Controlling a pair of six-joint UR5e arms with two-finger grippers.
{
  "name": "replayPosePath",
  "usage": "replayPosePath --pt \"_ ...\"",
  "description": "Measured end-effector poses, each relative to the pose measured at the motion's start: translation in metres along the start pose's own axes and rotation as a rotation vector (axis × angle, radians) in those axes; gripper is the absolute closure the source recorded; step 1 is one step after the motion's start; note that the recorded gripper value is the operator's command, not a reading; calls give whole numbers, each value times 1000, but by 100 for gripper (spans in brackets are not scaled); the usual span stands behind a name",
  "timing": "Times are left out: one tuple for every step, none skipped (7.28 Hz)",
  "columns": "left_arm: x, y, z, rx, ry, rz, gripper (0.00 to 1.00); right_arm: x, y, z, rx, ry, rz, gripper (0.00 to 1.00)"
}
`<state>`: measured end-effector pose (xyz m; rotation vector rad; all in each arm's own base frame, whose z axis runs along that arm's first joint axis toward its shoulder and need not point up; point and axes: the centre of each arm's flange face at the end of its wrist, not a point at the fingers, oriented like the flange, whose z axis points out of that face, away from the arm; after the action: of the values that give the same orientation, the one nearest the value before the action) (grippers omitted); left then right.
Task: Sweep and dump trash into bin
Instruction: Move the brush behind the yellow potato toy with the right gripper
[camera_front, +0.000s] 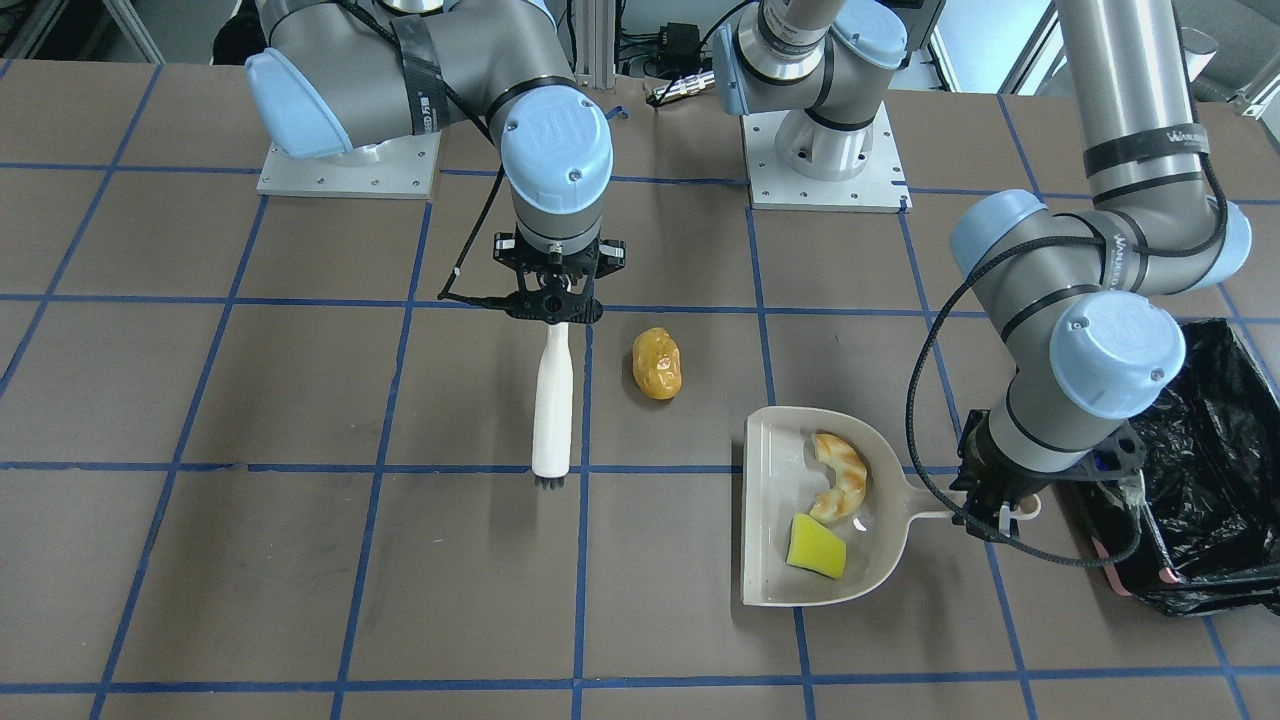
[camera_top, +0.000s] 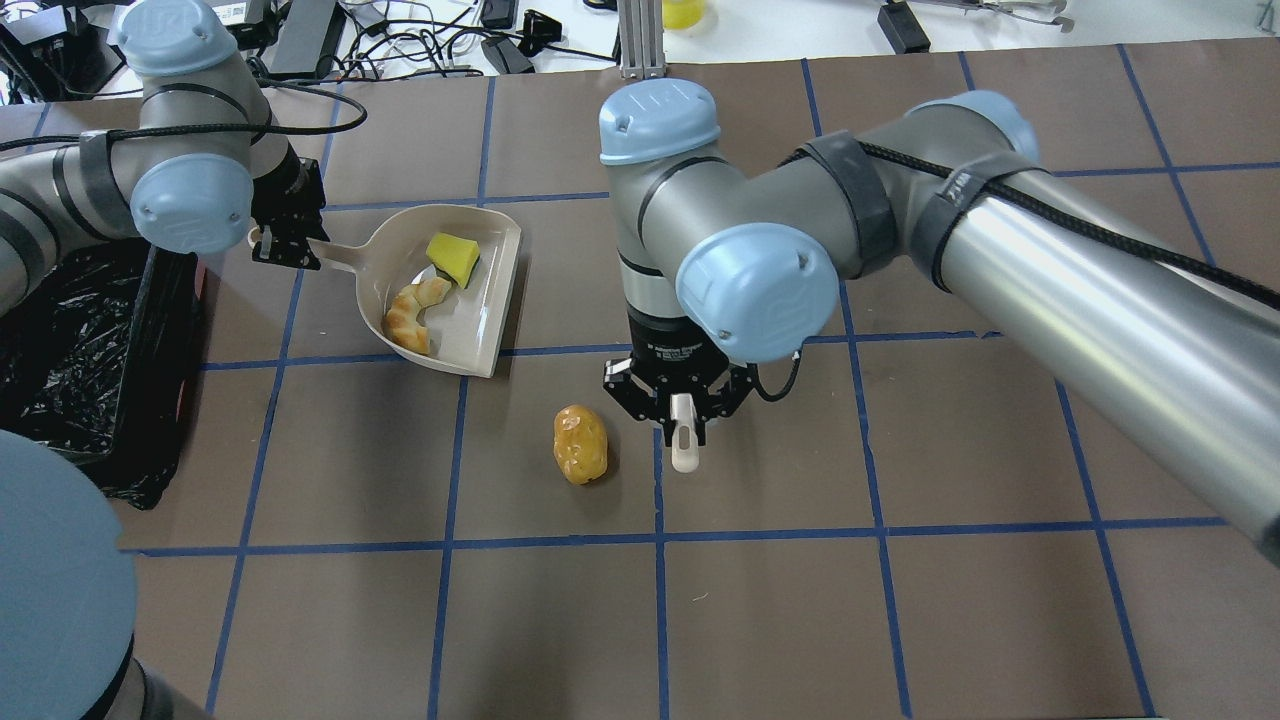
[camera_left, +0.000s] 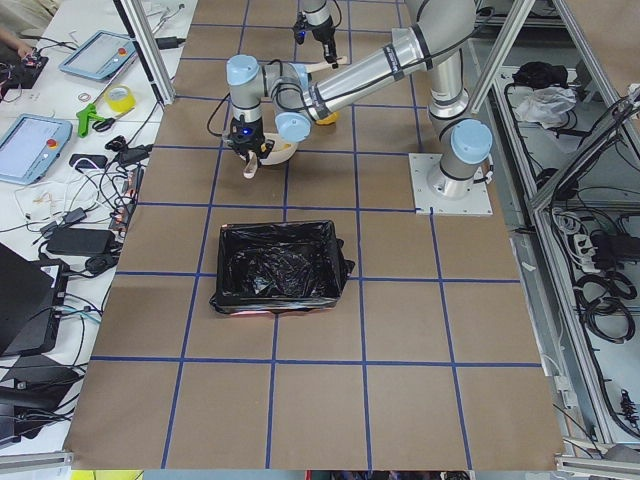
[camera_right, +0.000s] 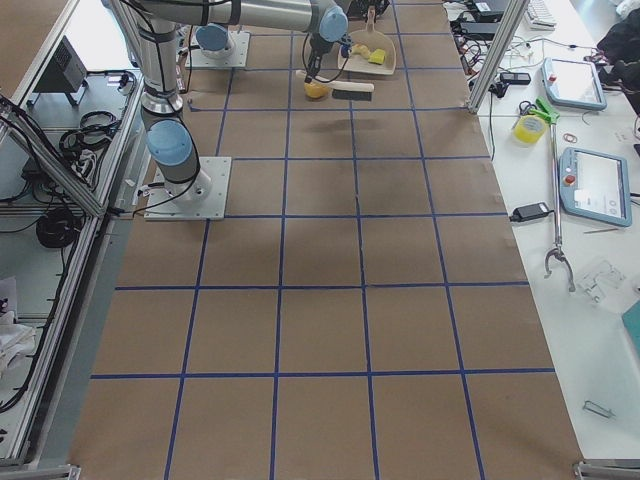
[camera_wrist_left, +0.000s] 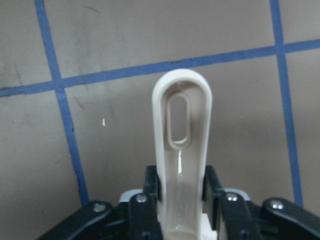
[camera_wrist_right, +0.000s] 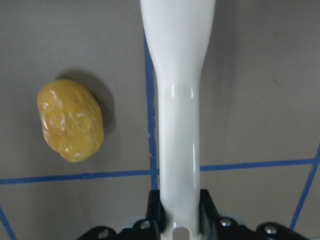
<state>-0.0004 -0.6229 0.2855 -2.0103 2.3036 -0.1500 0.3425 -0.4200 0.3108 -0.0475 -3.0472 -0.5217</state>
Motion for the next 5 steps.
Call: replayPosePath --pt "-20 4 -3 -4 -19 -5 100 7 23 21 2 -5 0 100" --pt "-42 10 -2 -7 -38 -16 100 7 45 41 15 -8 4 100" --pt "-62 17 -2 -9 -50 -40 100 -4 64 56 27 -7 4 100" --pt "-76 23 -2 -9 -60 -73 100 -19 81 67 29 0 2 100" --pt "-85 27 0 -3 -71 -96 100 -29 92 75 28 11 4 100"
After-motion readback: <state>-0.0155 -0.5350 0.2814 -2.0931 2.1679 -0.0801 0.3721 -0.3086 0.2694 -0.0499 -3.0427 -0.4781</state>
